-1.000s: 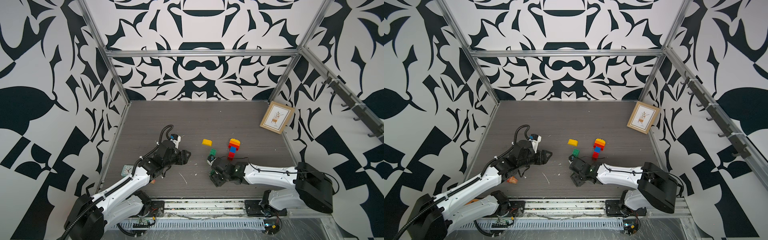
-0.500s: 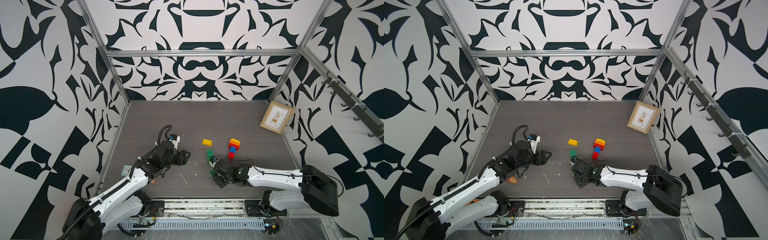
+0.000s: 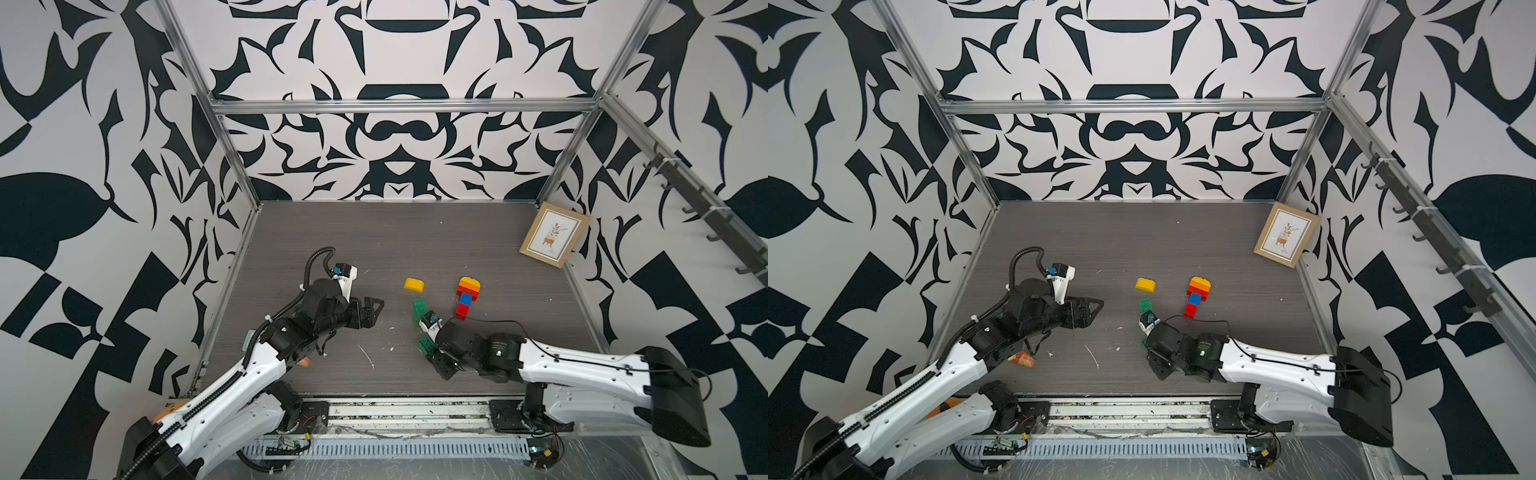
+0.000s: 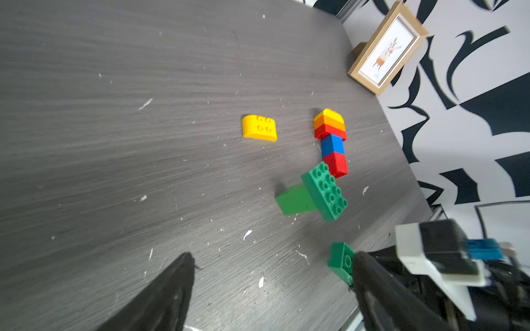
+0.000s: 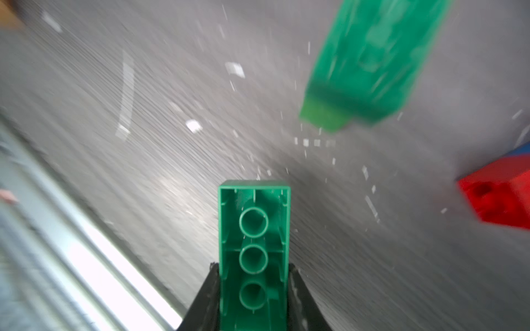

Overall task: Assemble an ice cream with lego
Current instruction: Pick up the lego brick from the center of the board.

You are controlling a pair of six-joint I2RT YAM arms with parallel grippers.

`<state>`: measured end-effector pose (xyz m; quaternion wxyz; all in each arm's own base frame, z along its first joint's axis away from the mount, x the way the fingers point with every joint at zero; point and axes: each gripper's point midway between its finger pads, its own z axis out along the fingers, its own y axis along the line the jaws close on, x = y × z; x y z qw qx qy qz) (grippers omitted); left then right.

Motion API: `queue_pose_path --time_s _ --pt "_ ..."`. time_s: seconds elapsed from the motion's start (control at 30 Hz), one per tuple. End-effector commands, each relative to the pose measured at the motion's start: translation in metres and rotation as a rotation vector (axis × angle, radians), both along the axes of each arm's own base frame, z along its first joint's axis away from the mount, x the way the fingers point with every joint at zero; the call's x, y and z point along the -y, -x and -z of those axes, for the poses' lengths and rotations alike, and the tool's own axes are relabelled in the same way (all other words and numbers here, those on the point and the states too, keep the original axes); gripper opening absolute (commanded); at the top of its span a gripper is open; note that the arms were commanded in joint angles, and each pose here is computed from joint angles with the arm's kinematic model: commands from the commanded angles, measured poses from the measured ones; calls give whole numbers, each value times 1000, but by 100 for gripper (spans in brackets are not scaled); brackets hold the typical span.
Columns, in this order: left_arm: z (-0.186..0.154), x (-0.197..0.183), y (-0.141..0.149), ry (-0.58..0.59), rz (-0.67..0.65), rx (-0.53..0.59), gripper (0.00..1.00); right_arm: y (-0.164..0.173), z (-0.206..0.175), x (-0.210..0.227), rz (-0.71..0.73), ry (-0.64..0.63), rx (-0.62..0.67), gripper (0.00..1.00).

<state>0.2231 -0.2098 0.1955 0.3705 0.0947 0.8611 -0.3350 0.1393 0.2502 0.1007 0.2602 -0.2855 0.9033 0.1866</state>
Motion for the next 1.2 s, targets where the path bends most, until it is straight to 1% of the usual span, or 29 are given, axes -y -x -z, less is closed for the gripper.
queue_pose_path --time_s 0.0,0.03,0.13,0.17,0.27,0.37,0.43,0.5,0.6,0.73,0.83,0.9,1.0,1.07,1.1,1.17 --pt "-31 -3 2 15 25 93 98 -8 -50 -14 11 -126 67 19" --pt "-37 0 4 26 52 108 100 -10 -56 -15 4 -126 81 18" --pt "-49 23 15 82 208 145 99 -14 -79 -32 -52 -177 135 18" --pt "-52 33 21 109 280 162 99 -15 -91 -43 -86 -222 158 17" --pt "-66 53 32 183 429 233 99 -15 -129 -66 -165 -331 218 16" --pt "-81 60 39 197 518 315 99 -13 -157 -75 -228 -423 271 16" --pt "-95 64 46 238 583 370 99 -12 -173 -80 -264 -497 284 16" --pt "-106 67 52 285 642 389 99 -11 -188 -82 -296 -558 293 16" --pt "-120 66 58 341 697 387 99 -10 -205 -80 -322 -620 320 16" --pt "-146 63 71 417 753 449 99 -10 -223 -76 -341 -667 362 16" --pt "-164 62 82 459 804 474 100 -2 -237 -78 -385 -716 376 17" --pt "-170 63 86 480 838 465 97 0 -241 -79 -402 -733 380 18" --pt "-176 65 90 502 884 439 87 2 -245 -79 -413 -746 387 18" --pt "-179 66 92 514 902 432 86 1 -245 -79 -408 -748 393 18" --pt "-180 66 93 521 910 431 82 1 -246 -79 -409 -750 398 18" --pt "-181 66 93 528 912 424 80 -1 -247 -78 -398 -750 408 18"
